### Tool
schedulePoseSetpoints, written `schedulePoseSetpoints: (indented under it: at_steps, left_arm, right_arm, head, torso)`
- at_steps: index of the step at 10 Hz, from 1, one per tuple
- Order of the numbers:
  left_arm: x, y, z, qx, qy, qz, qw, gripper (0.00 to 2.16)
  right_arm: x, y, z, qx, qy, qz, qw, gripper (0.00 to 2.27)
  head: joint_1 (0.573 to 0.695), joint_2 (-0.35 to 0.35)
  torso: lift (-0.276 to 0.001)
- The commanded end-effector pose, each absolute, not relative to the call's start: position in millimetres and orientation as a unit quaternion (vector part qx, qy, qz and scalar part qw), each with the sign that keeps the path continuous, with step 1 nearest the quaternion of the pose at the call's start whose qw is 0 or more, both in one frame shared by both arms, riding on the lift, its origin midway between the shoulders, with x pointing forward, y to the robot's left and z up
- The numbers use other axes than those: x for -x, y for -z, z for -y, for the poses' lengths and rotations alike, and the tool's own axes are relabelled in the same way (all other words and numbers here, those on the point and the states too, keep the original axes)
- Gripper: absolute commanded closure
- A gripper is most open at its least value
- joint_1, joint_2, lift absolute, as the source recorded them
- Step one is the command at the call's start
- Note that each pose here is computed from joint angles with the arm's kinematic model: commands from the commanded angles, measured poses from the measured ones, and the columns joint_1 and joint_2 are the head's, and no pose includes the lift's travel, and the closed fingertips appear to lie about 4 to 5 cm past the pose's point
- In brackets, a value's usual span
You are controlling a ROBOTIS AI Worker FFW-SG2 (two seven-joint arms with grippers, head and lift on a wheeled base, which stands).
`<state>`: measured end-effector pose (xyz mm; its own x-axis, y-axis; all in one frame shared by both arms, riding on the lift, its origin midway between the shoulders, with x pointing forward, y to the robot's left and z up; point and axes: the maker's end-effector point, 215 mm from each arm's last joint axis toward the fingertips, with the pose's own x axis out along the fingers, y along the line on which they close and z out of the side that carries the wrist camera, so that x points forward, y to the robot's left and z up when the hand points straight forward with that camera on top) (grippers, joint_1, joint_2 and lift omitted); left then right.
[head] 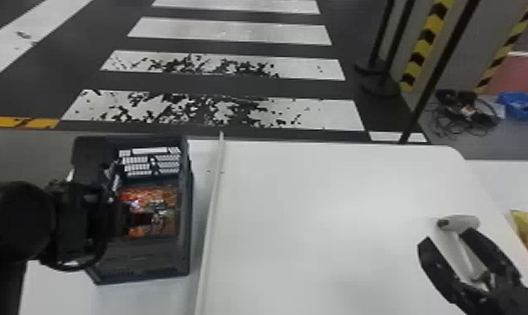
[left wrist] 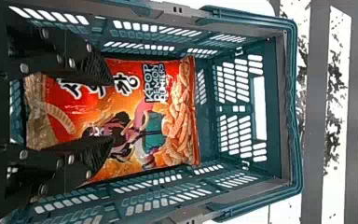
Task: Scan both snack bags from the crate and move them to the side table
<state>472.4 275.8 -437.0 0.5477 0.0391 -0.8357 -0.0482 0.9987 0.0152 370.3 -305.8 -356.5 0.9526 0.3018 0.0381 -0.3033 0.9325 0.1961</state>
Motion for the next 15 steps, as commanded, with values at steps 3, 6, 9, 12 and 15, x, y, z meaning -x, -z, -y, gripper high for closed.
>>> schedulePoseSetpoints:
  at_steps: [3,6,9,12,15]
  left_arm:
    - [-502.4,439.3,-270.7,0.017,-0.017,-0.490,0.872,0.11]
    - [-513.5,459.9,-277.3,0.025,-0.029,-0.508,0.861,0.11]
    - [-548.9,472.3,-265.7,0.042,-0.033,-0.500,0.864,0.11]
    - [-562.6,479.6,-250.8,0.025,-0.035,-0.502,0.864,0.11]
    - [-552.8,488.6,-253.0,0.018,-0.041,-0.516,0.855,0.11]
  right_arm:
    - [-370.5,355.3,311.0,-0.097,-0.153,0.003,0.983,0.12]
    - [-379.9,358.9,314.5,-0.090,-0.158,-0.001,0.983,0.12]
    - [-385.5,370.3,322.1,-0.092,-0.155,-0.008,0.984,0.12]
    - [-388.4,374.5,332.7,-0.100,-0.149,-0.004,0.984,0.12]
    - [-391.0,374.5,338.1,-0.099,-0.148,0.000,0.984,0.12]
  head:
    - [0.695,-0.044]
    - [0.695,-0.054]
    - [0.695,-0.054]
    - [0.695,-0.077]
    - [0.695,-0.098]
  torso:
    - [-0.095]
    - [-0.095]
    - [-0.095]
    - [-0.095]
    - [-0.095]
